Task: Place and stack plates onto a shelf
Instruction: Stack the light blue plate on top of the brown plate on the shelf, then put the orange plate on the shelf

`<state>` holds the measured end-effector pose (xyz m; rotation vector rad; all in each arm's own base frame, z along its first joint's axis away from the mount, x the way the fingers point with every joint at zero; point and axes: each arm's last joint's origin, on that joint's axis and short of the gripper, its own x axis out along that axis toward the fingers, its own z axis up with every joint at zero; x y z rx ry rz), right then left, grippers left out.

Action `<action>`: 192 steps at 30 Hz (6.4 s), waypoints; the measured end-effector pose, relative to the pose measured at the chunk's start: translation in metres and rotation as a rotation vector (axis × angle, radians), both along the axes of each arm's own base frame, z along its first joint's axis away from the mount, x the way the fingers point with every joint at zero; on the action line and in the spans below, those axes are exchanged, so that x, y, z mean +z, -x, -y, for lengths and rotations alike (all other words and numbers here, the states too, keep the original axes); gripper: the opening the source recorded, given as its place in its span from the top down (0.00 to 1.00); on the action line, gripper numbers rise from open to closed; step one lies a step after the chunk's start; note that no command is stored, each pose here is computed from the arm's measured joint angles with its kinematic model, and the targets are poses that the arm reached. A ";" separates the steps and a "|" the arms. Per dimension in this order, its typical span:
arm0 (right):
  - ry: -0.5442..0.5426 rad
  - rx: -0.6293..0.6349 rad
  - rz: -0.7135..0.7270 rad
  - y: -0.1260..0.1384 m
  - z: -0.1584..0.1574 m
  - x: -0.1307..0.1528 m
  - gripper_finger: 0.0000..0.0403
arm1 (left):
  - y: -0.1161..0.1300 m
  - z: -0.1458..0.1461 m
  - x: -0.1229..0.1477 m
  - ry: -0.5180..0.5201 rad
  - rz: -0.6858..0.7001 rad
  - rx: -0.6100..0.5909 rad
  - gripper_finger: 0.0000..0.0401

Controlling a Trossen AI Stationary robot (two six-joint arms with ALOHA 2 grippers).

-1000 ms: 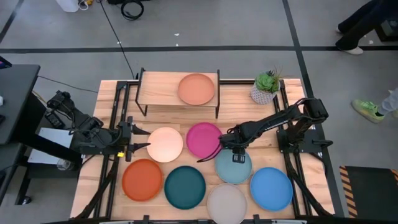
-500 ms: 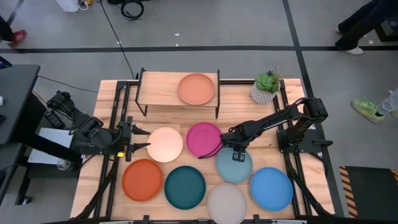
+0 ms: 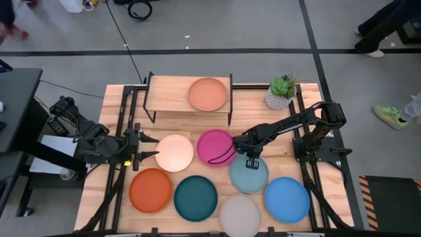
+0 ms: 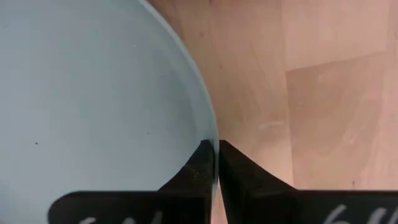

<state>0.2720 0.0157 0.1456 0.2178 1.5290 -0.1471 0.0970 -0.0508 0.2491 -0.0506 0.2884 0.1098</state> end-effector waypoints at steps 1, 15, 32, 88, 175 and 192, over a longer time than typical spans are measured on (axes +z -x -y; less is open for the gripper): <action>0.001 0.001 -0.005 0.000 0.002 0.001 0.95 | 0.000 0.000 0.000 0.000 0.000 0.000 0.45; -0.059 0.037 0.151 0.008 0.030 0.072 0.95 | 0.000 0.000 0.000 0.000 -0.001 0.000 0.45; 0.178 -0.185 0.522 -0.034 0.120 0.204 0.95 | 0.000 0.000 0.000 0.005 0.001 0.002 0.45; 0.239 0.059 0.437 -0.092 0.120 0.213 0.77 | -0.001 0.003 -0.002 0.058 -0.026 -0.042 0.45; 0.548 0.118 0.667 -0.041 -0.079 0.053 0.78 | -0.126 0.201 -0.080 0.438 -1.181 0.374 0.56; 0.541 0.127 0.668 -0.041 -0.079 0.053 0.78 | -0.124 0.208 -0.098 0.439 -1.256 0.406 0.83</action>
